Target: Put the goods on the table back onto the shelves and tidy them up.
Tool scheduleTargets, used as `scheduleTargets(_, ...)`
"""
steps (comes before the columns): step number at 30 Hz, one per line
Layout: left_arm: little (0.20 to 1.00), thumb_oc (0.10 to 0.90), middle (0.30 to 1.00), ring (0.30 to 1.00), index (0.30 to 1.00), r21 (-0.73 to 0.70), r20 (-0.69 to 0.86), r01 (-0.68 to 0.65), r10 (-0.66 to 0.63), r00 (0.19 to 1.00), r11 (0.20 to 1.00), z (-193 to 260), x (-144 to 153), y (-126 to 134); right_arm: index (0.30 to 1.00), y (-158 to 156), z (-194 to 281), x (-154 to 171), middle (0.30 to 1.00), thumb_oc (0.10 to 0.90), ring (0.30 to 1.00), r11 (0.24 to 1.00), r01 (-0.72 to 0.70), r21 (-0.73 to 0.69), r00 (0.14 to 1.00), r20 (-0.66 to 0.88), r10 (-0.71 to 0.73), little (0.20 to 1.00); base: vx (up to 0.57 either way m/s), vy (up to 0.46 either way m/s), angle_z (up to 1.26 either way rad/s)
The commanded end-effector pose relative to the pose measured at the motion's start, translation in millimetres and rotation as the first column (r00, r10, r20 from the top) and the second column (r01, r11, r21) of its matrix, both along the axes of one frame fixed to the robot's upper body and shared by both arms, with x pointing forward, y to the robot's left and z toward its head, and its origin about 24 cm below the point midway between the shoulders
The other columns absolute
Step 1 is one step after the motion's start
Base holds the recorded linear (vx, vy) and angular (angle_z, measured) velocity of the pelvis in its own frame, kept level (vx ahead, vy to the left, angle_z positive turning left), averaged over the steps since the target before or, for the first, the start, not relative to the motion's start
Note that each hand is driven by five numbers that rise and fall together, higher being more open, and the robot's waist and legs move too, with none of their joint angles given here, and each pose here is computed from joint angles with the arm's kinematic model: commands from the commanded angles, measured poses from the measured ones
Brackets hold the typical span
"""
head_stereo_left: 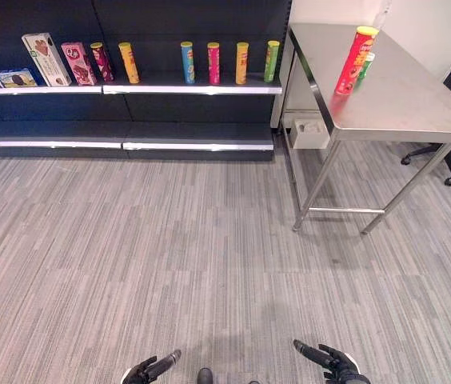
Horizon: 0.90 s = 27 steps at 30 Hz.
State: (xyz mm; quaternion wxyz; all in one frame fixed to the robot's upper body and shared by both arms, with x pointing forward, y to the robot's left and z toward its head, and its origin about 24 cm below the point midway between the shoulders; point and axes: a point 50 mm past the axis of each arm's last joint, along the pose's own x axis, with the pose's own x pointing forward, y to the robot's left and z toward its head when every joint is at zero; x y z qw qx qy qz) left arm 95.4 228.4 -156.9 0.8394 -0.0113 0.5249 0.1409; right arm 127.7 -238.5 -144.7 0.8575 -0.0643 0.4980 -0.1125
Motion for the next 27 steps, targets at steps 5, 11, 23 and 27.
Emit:
scheduleTargets(5,0.9,0.8,0.9,0.9,0.9,0.064,0.144,0.016,-0.025,0.989,0.998,16,44,10,0.9,-11,11,19,0.9,0.8,0.9,0.999,0.007,-0.038,0.996,0.084,-0.003,0.9,0.0,0.0,0.0)
scheduleTargets(11,0.9,0.8,0.9,0.9,0.9,0.063,0.163,0.026,-0.036,0.986,0.998,19,48,10,0.9,-10,11,19,0.9,0.8,0.9,0.998,-0.05,-0.049,0.996,0.068,0.053,0.9,-0.01,-0.024,-0.05)
scheduleTargets(23,0.9,0.8,0.9,0.9,0.9,0.07,0.155,0.041,-0.051,0.987,0.997,18,50,9,0.9,-7,9,17,0.9,0.8,0.9,0.996,-0.078,-0.047,0.995,0.051,0.081,0.9,-0.01,-0.049,-0.02)
scheduleTargets(27,0.9,0.8,0.9,0.9,0.9,0.053,0.188,0.034,-0.043,0.981,0.998,22,61,6,0.9,-13,14,25,0.9,0.8,0.9,0.997,-0.059,-0.056,0.994,0.084,0.064,0.9,-0.09,-0.129,0.06)
